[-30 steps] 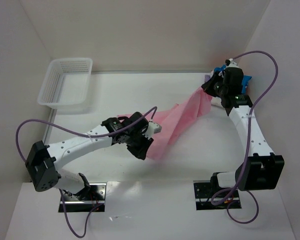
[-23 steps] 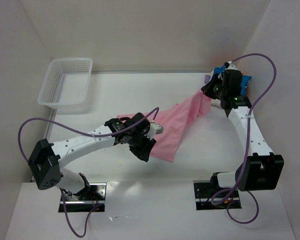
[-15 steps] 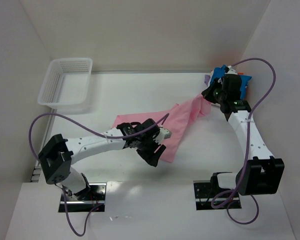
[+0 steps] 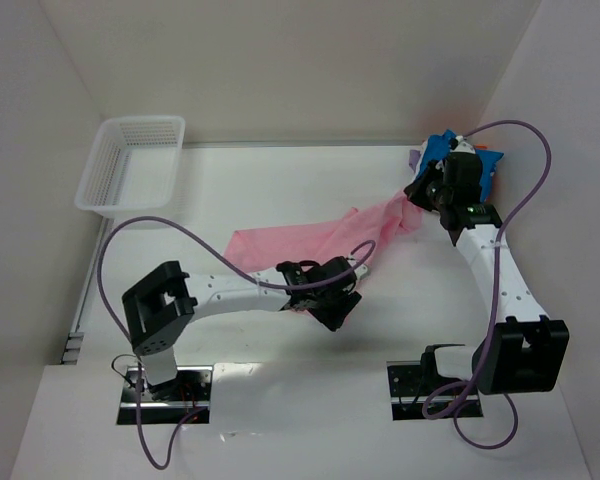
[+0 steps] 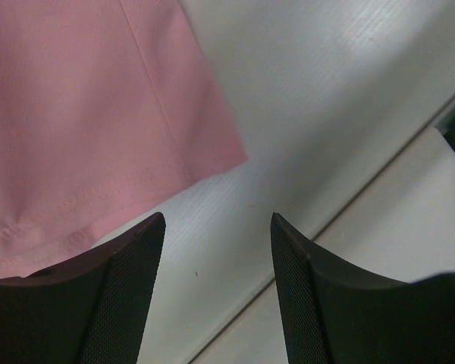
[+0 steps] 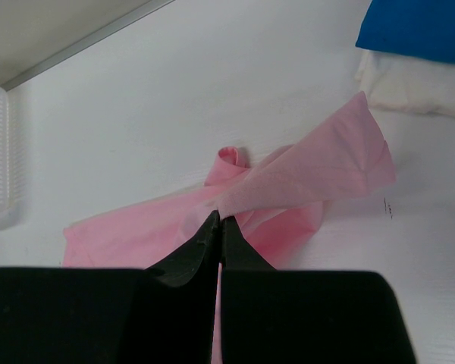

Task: Fold and stack the t-shirts
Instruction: Flatten out the tshirt

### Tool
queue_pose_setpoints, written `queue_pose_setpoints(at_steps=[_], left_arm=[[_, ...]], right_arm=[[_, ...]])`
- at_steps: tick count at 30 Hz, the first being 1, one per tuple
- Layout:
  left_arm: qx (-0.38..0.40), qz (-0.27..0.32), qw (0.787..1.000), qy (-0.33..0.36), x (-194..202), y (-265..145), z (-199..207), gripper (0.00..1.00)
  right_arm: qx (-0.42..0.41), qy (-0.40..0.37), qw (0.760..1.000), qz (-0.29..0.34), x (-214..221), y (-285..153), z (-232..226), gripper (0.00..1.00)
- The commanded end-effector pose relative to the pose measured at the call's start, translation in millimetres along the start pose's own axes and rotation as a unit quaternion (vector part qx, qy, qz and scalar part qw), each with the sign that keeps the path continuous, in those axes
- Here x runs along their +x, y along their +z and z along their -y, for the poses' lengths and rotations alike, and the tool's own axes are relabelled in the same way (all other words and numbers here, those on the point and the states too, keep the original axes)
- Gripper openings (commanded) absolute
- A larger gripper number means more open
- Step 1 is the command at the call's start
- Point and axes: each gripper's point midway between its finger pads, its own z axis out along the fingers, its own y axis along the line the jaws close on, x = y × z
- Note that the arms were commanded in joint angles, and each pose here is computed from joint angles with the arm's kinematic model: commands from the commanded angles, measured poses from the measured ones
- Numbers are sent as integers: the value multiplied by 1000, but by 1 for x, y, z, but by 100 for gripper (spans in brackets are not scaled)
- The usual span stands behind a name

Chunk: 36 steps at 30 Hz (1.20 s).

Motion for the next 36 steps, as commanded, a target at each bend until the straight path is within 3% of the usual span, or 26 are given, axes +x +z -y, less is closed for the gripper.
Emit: queue_pose_setpoints(at_steps=[1,19,21,22,26,28,29,32,36], left_arm=[[-49,19,999,-5,-11,20,-6,66],[-71,23,997,-5,-11,47,-14,59],[-77,20,997,-5,-7,48,-17,50],[-75,25,997,-9,-10,47,-16,37],[-92,26,995,-15,-7,46,-23,17],[-97,32,995,-15,-11,40,-24,16],[-103,40,994,-20,-14,37,-25,9],[-107,45,993,-25,-14,33,-27,0],[-102,46,993,-26,-15,31,-25,0]], right_arm=[[-7,-12,999,44,-19,-9,-2,1],[-2,-14,999,47,-20,-11,3,1],[-2,-14,999,47,-20,-11,3,1],[-2,-14,999,47,-20,-11,3,1],[-2,-14,999,47,-20,-11,3,1],[-2,-14,999,47,-20,-11,3,1],[-2,-14,999,47,-20,-11,3,1],[-2,-14,999,47,-20,-11,3,1],[-2,-14,999,47,-20,-11,3,1]])
